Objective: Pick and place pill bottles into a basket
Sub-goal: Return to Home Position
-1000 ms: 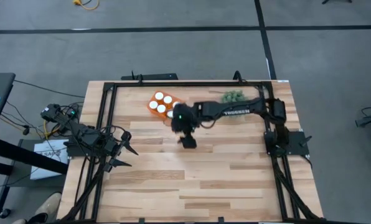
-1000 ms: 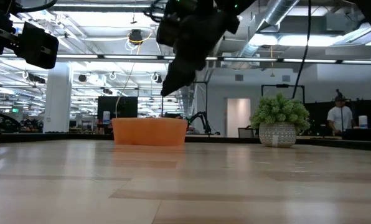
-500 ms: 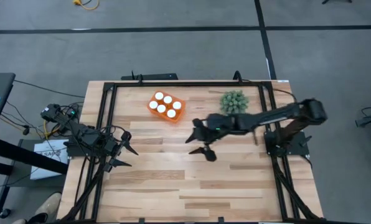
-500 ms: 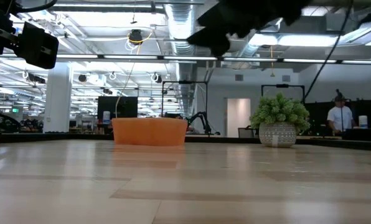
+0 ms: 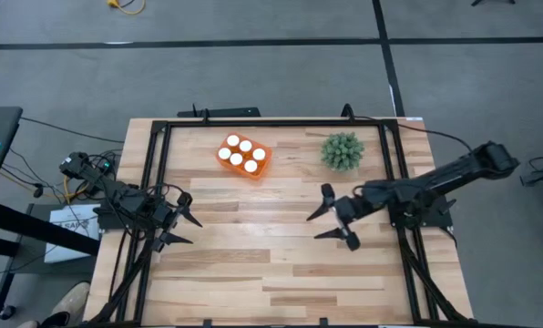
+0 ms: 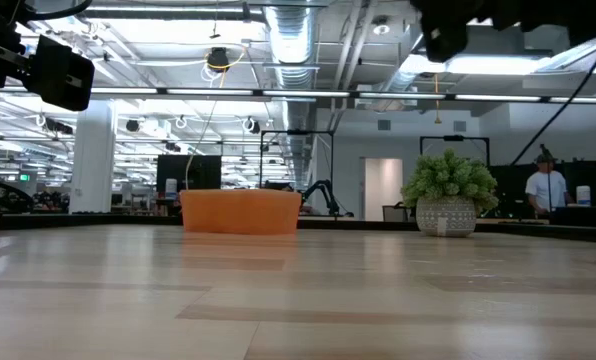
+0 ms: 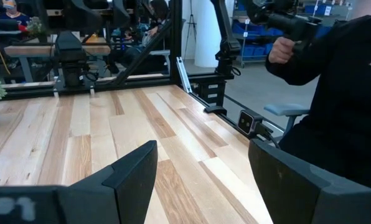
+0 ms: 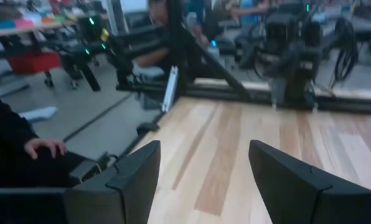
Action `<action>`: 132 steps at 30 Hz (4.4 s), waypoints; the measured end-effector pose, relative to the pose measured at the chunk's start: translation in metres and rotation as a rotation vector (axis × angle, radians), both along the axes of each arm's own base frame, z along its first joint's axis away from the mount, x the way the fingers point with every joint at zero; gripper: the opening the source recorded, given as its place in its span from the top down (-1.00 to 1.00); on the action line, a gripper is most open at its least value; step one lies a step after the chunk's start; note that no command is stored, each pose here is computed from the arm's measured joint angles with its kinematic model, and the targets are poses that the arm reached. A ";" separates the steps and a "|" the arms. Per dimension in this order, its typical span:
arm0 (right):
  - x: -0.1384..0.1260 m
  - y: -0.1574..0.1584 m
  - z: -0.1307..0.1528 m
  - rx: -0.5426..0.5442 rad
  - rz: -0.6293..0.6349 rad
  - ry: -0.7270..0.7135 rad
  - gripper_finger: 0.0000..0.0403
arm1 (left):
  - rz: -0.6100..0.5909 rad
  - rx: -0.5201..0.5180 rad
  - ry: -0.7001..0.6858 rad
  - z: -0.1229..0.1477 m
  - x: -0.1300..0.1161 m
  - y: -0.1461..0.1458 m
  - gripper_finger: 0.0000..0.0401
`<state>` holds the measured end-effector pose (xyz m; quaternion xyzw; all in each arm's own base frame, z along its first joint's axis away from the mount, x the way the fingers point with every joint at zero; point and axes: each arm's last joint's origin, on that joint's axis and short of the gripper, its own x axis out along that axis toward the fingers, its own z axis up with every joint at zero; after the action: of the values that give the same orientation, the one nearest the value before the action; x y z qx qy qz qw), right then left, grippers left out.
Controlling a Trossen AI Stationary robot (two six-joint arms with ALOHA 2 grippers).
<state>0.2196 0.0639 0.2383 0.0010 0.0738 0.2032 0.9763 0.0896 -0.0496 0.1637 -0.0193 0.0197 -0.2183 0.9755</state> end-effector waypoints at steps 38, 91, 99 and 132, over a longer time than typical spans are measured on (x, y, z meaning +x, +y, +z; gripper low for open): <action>-0.099 -0.002 -0.053 0.126 0.125 -0.336 -0.19 | 0.001 0.000 0.000 0.000 0.000 0.000 -0.21; -0.131 -0.023 -0.070 0.032 -0.031 -0.171 -0.19 | 0.001 0.000 0.000 0.000 0.000 0.000 -0.21; -0.131 -0.023 -0.070 0.030 -0.031 -0.170 -0.19 | 0.000 0.000 0.000 0.000 0.000 0.000 -0.21; -0.131 -0.023 -0.070 0.029 -0.031 -0.168 -0.19 | 0.000 0.000 0.000 0.000 0.000 0.000 -0.21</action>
<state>0.0882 0.0407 0.1681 -0.0007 -0.0115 0.1884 0.9820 0.0896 -0.0496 0.1637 -0.0192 0.0199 -0.2181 0.9755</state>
